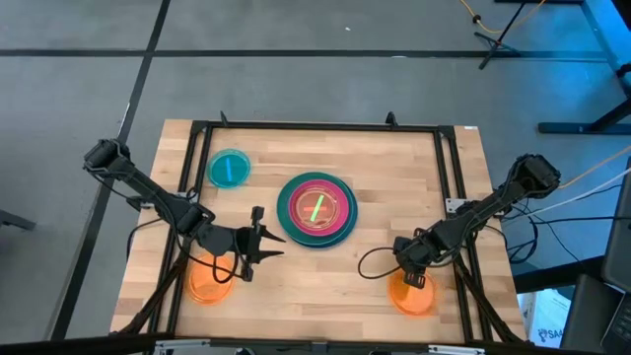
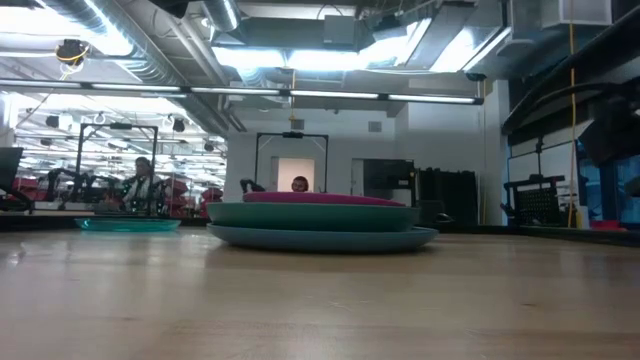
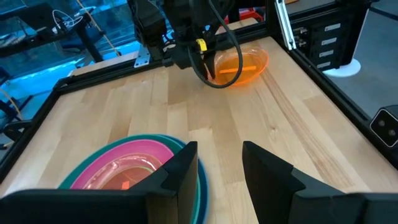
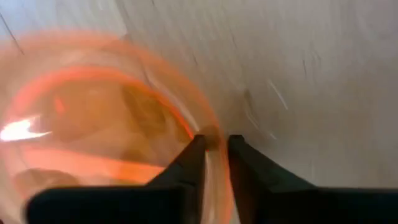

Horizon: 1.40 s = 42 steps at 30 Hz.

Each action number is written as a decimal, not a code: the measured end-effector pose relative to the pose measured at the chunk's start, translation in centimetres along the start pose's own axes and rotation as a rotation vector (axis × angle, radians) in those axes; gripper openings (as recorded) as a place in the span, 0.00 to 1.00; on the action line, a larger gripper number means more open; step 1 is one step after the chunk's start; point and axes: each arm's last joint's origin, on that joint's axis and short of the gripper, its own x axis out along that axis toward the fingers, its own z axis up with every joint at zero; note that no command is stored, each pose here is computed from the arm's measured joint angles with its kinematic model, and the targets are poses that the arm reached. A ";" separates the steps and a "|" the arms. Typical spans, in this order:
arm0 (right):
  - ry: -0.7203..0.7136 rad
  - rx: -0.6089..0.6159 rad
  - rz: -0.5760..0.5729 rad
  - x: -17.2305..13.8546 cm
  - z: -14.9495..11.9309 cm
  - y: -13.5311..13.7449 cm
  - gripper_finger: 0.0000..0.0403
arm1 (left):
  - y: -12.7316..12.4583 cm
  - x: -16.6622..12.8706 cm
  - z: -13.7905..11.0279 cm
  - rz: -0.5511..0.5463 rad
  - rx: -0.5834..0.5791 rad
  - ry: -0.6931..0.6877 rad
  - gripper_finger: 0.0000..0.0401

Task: Stack plastic plates
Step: Stack the right transparent orange plate on top of the transparent green plate

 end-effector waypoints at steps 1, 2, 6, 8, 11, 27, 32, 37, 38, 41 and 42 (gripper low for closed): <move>-0.001 0.005 0.001 -0.1 0.1 0.0 0.10 | 0.0 0.0 0.0 0.000 0.000 0.000 0.30; 0.003 0.010 0.009 -0.2 0.2 0.1 0.06 | 0.0 0.0 0.0 0.000 0.000 0.000 0.30; 0.005 -0.003 0.071 -0.9 0.9 0.9 0.03 | 0.1 0.0 0.0 0.003 -0.001 0.000 0.30; -0.028 -0.005 0.075 -1.4 1.4 1.1 0.04 | 0.2 0.1 0.0 0.007 -0.003 0.001 0.30; -0.099 -0.017 0.085 -2.4 2.6 1.5 0.03 | 0.2 0.1 0.0 0.008 -0.004 0.001 0.30; -0.732 -0.020 0.118 -7.8 11.7 -0.6 0.00 | 0.2 0.1 0.0 0.007 -0.005 -0.002 0.30; -0.815 0.080 0.103 -8.9 13.5 -3.2 0.01 | 0.2 0.1 0.1 0.007 -0.009 -0.009 0.30; -0.868 0.146 0.069 -9.5 14.7 -5.3 0.01 | 0.2 0.1 0.2 0.007 -0.015 -0.018 0.30; -0.875 0.147 0.058 -9.5 15.0 -5.6 0.01 | 0.2 0.1 0.2 0.007 -0.015 -0.019 0.30; -0.881 0.129 0.023 -9.1 15.6 -6.4 0.01 | 0.2 0.1 0.2 0.005 -0.014 -0.018 0.30; -0.877 0.126 0.012 -8.9 15.8 -6.6 0.01 | 0.2 0.1 0.2 0.006 -0.010 -0.018 0.30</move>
